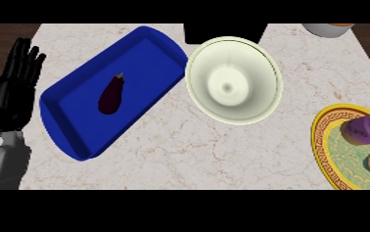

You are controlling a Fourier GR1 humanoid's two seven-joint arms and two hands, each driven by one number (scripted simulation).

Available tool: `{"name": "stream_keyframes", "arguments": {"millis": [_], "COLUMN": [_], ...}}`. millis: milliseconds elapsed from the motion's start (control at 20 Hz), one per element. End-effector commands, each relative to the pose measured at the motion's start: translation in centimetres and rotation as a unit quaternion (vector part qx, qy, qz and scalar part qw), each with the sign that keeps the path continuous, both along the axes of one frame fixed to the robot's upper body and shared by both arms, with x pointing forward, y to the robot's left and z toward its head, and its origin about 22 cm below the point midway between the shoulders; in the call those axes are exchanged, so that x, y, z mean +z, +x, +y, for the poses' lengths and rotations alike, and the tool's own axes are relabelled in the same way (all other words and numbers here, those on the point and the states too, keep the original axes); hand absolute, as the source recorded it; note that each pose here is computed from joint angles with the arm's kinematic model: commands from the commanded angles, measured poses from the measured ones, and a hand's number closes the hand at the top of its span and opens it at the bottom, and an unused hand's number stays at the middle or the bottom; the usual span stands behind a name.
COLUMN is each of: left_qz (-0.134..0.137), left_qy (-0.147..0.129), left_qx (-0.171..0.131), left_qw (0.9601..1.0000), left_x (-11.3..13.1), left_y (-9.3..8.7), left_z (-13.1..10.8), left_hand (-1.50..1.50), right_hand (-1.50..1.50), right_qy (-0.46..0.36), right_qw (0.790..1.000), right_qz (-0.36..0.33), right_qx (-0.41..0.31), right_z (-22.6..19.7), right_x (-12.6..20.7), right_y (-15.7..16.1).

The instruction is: Pick the cupcake from the plate and place it in the bowl

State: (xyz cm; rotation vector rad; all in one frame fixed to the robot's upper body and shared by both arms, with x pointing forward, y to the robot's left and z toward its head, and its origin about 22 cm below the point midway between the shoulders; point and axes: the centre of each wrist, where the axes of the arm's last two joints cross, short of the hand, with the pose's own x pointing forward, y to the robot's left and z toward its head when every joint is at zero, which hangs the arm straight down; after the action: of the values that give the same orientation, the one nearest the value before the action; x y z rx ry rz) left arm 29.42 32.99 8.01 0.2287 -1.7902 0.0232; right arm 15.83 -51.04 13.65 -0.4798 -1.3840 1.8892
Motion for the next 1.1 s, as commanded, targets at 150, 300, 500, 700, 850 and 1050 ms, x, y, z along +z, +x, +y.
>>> {"name": "stream_keyframes", "arguments": {"millis": [150,300,500,700,850,1050], "left_qz": [-0.002,0.006,0.004,0.004,0.005,-0.006], "left_qy": [0.004,-0.004,0.004,-0.004,0.000,-0.002], "left_qx": [-0.004,-0.010,0.010,-0.005,0.004,0.007], "left_qw": [1.0000,0.9999,0.9999,1.0000,1.0000,1.0000], "left_x": [0.8,1.1,-0.1,0.7,-0.6,-0.3], "left_y": [0.2,0.5,0.5,0.6,-0.1,0.7], "left_z": [-0.6,-0.9,-0.5,-1.5,0.6,0.0], "left_hand": [0.00,0.00,0.00,0.00,0.00,0.00], "right_hand": [-1.50,-1.50,-1.50,-1.50,-1.50,-1.50], "right_qy": [0.033,0.038,0.041,0.022,0.030,0.016], "right_qw": [0.997,0.996,0.993,0.995,0.995,0.995], "right_qz": [0.008,0.016,0.015,0.014,0.017,0.013], "right_qx": [0.071,0.084,0.109,0.100,0.090,0.095], "right_z": [-0.4,-0.5,0.8,0.5,0.9,2.7], "right_x": [-3.0,-3.4,-5.1,-5.0,-5.7,-7.4], "right_y": [1.2,2.1,1.9,3.8,4.9,5.0]}}
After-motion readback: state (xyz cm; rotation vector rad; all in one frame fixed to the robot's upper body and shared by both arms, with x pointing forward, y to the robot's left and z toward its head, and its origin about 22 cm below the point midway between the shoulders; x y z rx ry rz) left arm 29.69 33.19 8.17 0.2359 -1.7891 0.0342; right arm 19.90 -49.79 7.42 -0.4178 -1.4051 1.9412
